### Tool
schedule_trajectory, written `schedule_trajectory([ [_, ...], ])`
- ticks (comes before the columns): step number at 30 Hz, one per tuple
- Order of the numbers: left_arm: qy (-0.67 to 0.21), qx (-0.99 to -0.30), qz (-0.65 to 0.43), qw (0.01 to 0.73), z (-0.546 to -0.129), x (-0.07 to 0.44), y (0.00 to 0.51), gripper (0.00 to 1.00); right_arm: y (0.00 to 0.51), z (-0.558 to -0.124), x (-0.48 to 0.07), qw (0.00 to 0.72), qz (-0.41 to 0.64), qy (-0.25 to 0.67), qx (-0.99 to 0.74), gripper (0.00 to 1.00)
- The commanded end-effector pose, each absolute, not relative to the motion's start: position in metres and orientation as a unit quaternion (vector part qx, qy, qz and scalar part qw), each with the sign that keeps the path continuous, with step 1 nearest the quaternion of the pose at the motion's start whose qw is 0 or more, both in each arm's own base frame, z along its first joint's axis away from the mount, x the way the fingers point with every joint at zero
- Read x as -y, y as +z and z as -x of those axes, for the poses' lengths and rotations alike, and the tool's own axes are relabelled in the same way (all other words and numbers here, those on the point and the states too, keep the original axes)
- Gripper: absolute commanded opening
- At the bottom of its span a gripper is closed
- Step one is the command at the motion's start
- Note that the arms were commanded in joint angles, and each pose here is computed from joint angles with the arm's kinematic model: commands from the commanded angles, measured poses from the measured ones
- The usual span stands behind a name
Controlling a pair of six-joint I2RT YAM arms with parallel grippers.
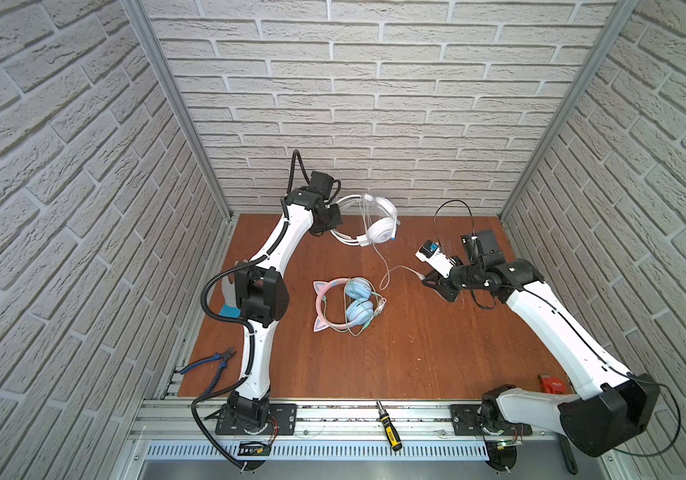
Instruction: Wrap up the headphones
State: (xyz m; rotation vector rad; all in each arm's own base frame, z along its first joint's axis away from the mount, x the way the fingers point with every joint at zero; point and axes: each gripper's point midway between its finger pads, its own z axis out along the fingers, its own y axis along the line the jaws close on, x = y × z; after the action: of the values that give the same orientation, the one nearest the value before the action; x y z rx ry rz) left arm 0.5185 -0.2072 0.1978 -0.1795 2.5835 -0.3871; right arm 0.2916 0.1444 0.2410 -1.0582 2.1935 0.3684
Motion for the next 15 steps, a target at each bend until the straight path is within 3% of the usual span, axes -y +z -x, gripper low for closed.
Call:
schedule_trajectory([
  [1, -0.146, -0.949, 0.057, 0.274, -0.515, 0.225, 0.213, 0.00, 0.276, -0.278, -0.163, 0.362, 0.451, 0.181, -0.796, 0.06],
  [15, -0.107, -0.965, -0.054, 0.234, -0.474, 0.266, 0.193, 0.00, 0.351, -0.316, -0.193, 0.438, 0.442, 0.232, -0.748, 0.05],
])
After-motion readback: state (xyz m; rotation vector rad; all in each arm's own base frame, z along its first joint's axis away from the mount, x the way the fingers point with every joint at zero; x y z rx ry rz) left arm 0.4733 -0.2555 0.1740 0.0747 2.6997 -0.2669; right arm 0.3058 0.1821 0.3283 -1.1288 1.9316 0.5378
